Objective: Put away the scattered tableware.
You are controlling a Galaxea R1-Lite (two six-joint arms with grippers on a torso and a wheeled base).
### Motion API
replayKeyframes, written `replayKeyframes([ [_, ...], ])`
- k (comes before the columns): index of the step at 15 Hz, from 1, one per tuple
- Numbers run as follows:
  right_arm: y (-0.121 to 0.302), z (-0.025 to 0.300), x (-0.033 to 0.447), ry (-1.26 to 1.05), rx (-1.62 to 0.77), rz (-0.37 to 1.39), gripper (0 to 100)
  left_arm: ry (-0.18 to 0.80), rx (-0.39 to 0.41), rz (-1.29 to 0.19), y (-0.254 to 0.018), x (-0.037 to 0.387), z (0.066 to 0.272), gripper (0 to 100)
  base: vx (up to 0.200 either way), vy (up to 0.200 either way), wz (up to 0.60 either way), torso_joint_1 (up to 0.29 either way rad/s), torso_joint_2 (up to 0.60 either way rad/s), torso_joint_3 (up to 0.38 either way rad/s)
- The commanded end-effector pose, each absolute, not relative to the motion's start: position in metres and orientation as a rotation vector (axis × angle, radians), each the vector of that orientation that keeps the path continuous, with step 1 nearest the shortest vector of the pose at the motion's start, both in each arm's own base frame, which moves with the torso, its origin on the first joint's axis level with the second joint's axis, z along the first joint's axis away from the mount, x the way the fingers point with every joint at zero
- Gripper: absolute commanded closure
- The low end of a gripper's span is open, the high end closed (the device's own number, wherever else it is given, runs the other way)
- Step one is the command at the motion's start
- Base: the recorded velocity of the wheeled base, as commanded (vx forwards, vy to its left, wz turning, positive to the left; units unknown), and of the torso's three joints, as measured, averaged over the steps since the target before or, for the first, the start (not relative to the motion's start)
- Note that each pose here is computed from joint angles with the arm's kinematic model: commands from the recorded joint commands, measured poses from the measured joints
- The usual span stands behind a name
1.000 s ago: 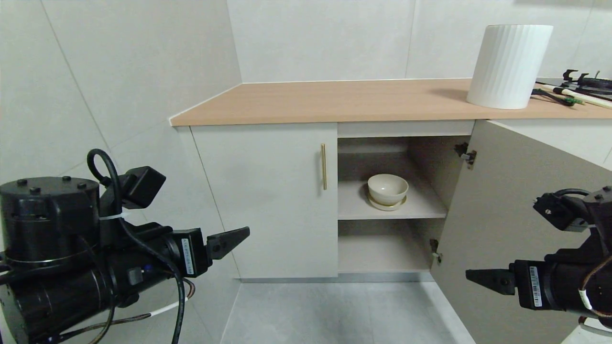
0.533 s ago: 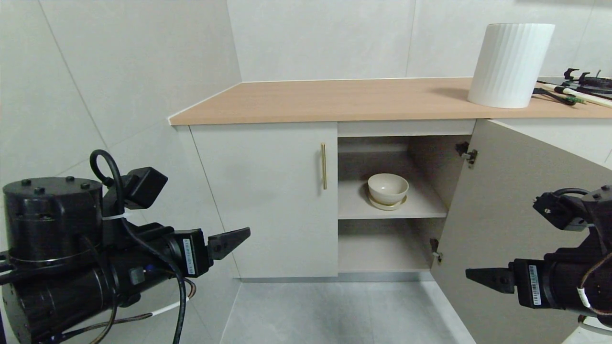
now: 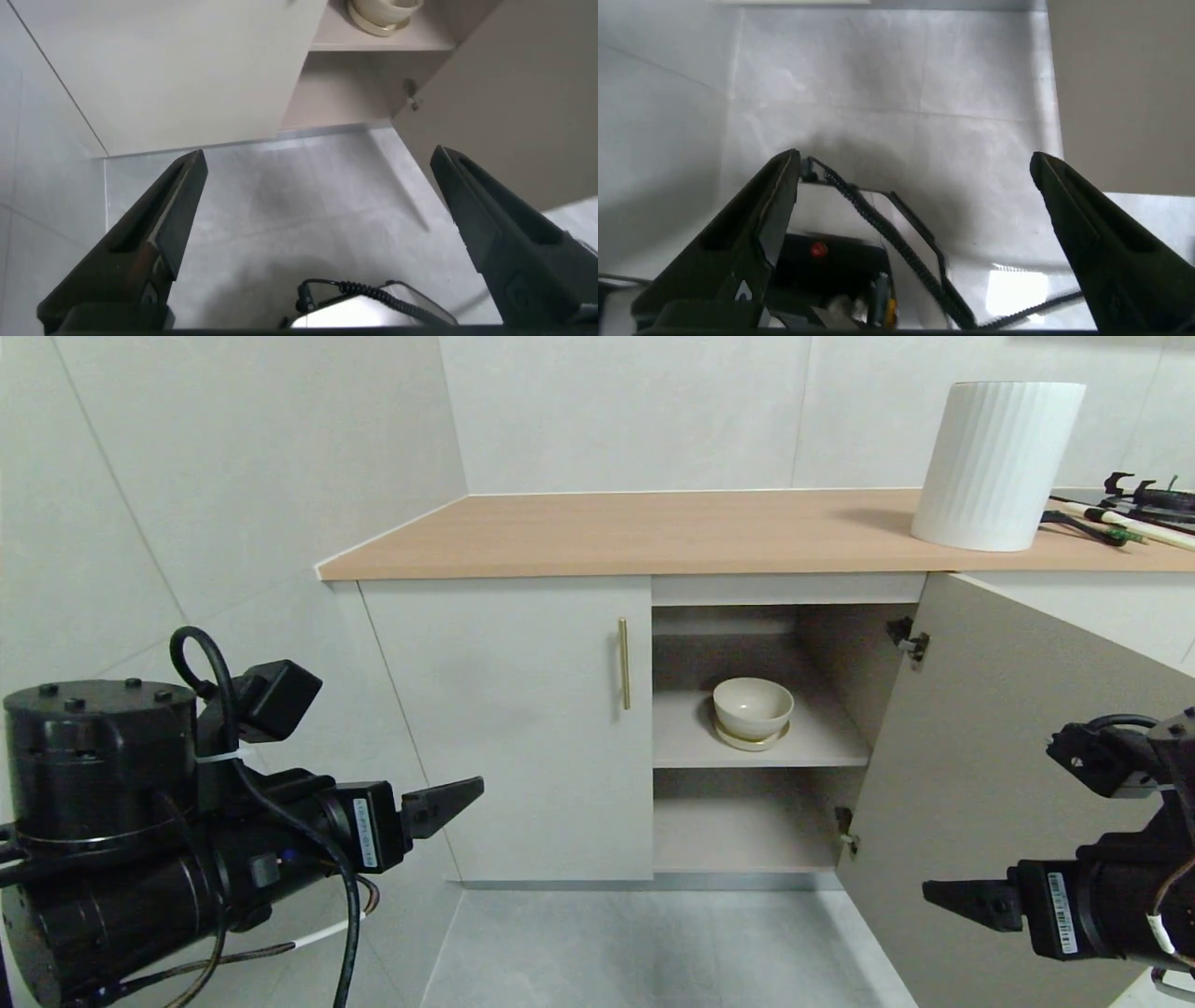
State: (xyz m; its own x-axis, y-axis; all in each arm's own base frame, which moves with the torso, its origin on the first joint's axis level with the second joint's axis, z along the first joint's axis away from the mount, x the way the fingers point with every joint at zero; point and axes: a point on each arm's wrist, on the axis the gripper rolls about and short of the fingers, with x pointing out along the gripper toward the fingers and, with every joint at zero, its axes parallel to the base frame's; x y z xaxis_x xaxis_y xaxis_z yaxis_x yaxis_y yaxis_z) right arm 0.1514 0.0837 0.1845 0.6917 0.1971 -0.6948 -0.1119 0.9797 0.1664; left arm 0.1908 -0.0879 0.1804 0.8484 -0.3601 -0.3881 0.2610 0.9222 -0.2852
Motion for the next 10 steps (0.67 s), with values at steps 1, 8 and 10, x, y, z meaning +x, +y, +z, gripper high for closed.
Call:
replayKeyframes([
  [1,0.083,0.184,0.150,0.794,0.107,0.174,0,0.452,-0.227,-0.331,-0.088,0.191,0.180,0,0.000,-0.200,0.00,0.002,0.01,0.002],
  [8,0.075,0.186,0.136,0.911,0.001,0.164,0,0.455,-0.227,-0.333,-0.088,0.191,0.179,0,0.000,-0.143,0.00,0.002,0.00,-0.002],
  [10,0.068,0.195,0.126,0.942,-0.023,0.160,0,0.458,-0.226,-0.333,-0.088,0.191,0.179,0,0.000,0.000,0.00,0.000,0.00,0.000],
])
